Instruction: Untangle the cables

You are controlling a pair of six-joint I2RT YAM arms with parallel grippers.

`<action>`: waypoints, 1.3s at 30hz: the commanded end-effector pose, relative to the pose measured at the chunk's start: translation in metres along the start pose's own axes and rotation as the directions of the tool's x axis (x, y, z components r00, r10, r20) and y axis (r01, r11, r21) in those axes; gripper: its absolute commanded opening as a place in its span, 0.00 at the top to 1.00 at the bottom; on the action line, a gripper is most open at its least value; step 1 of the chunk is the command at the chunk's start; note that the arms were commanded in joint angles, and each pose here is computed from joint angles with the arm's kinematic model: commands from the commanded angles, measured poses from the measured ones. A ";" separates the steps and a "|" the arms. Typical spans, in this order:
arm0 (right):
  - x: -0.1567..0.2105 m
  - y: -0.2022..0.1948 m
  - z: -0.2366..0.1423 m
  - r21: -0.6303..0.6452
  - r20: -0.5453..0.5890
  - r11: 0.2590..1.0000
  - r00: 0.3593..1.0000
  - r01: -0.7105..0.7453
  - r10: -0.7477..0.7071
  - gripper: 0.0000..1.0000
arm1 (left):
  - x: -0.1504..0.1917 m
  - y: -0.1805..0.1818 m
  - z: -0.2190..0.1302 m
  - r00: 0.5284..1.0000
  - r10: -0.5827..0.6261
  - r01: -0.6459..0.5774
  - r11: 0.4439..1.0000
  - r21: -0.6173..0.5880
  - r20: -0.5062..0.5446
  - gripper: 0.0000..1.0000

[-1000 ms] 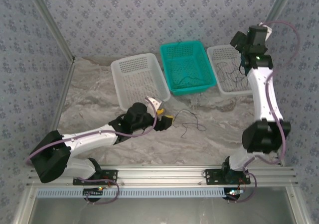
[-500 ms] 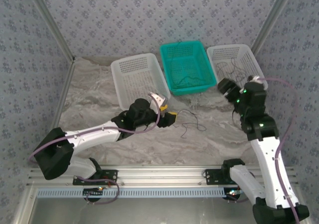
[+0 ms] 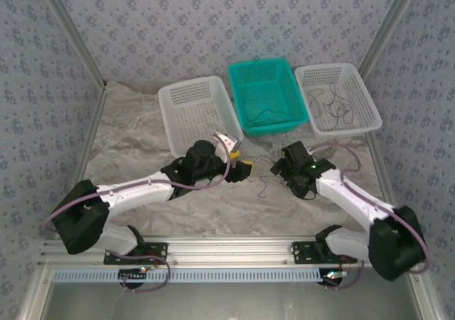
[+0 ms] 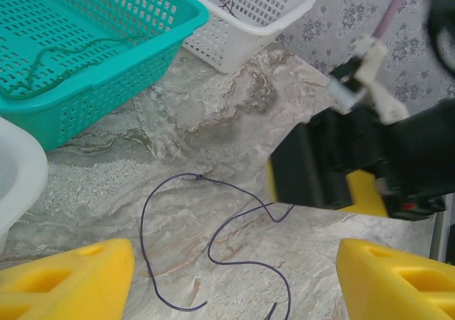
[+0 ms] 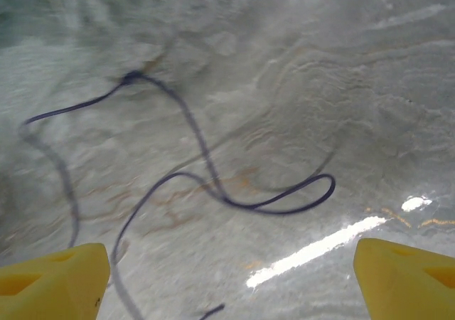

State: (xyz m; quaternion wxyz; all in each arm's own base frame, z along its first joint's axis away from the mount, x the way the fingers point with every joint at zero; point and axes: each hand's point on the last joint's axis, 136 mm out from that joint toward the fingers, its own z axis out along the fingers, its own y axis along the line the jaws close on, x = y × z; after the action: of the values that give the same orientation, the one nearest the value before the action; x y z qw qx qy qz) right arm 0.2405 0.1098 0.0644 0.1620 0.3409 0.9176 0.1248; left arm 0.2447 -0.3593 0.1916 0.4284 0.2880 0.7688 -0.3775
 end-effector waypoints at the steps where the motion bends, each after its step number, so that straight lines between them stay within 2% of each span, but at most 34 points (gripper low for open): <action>1: -0.011 -0.002 0.013 0.047 0.065 0.997 0.996 -0.057 0.054 0.09 | -0.015 -0.006 -0.008 0.999 0.013 -0.013 1.000 0.015 0.042 0.25; 5: -0.017 -0.017 0.029 0.155 0.081 0.988 0.997 -0.018 0.006 0.09 | -0.013 -0.006 -0.011 0.999 0.031 -0.031 0.999 0.017 0.025 0.24; 8: -0.015 -0.025 0.040 0.199 0.073 0.980 0.997 -0.007 -0.008 0.18 | -0.013 -0.008 -0.012 0.999 0.041 -0.041 0.999 0.026 0.020 0.23; 11: -0.014 -0.031 0.044 0.203 0.090 0.979 0.996 -0.020 0.002 0.42 | -0.013 -0.009 -0.011 0.999 0.045 -0.045 0.999 0.026 0.015 0.23; 13: -0.017 -0.033 0.039 0.191 0.121 0.981 0.993 -0.031 0.007 0.72 | -0.014 -0.009 -0.011 0.999 0.048 -0.049 0.998 0.028 0.017 0.23; 14: -0.019 -0.034 0.035 0.191 0.141 0.981 0.990 -0.035 0.008 0.84 | -0.015 -0.010 -0.012 0.999 0.050 -0.051 0.998 0.029 0.019 0.23; 15: -0.023 -0.034 0.029 0.187 0.167 0.982 0.986 -0.035 0.004 0.96 | -0.016 -0.011 -0.012 0.998 0.054 -0.055 0.998 0.036 0.021 0.23; 16: -0.027 -0.034 0.023 0.186 0.189 0.982 0.982 -0.034 -0.002 1.00 | -0.016 -0.013 -0.012 0.998 0.061 -0.062 0.997 0.044 0.021 0.22; 23: -0.058 -0.011 -0.040 0.105 0.333 0.992 0.938 0.063 -0.095 1.00 | -0.025 -0.038 -0.014 0.994 0.096 -0.104 0.979 0.176 0.054 0.20; 27: -0.081 0.010 -0.093 0.003 0.448 0.997 0.891 0.081 -0.074 1.00 | -0.035 -0.053 -0.018 0.991 0.102 -0.119 0.963 0.243 0.081 0.20; 32: -0.119 0.040 -0.167 -0.096 0.620 0.985 0.782 0.145 -0.055 1.00 | -0.050 -0.075 -0.024 0.986 0.129 -0.154 0.942 0.298 0.102 0.19; 36: -0.161 0.057 -0.216 -0.070 0.745 0.982 0.664 0.175 -0.065 1.00 | -0.057 -0.081 -0.027 0.981 0.152 -0.181 0.938 0.297 0.117 0.19; 39: -0.198 0.070 -0.243 -0.068 0.794 0.984 0.606 0.165 -0.047 1.00 | -0.058 -0.081 -0.029 0.981 0.153 -0.181 0.939 0.291 0.118 0.19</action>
State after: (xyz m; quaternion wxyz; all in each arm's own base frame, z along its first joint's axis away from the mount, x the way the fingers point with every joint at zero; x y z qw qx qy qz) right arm 0.3108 0.0232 0.3147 0.5331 0.3080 0.7855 0.0627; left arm 0.2041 -0.3863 0.2562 0.4299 0.3819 0.6785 -0.4572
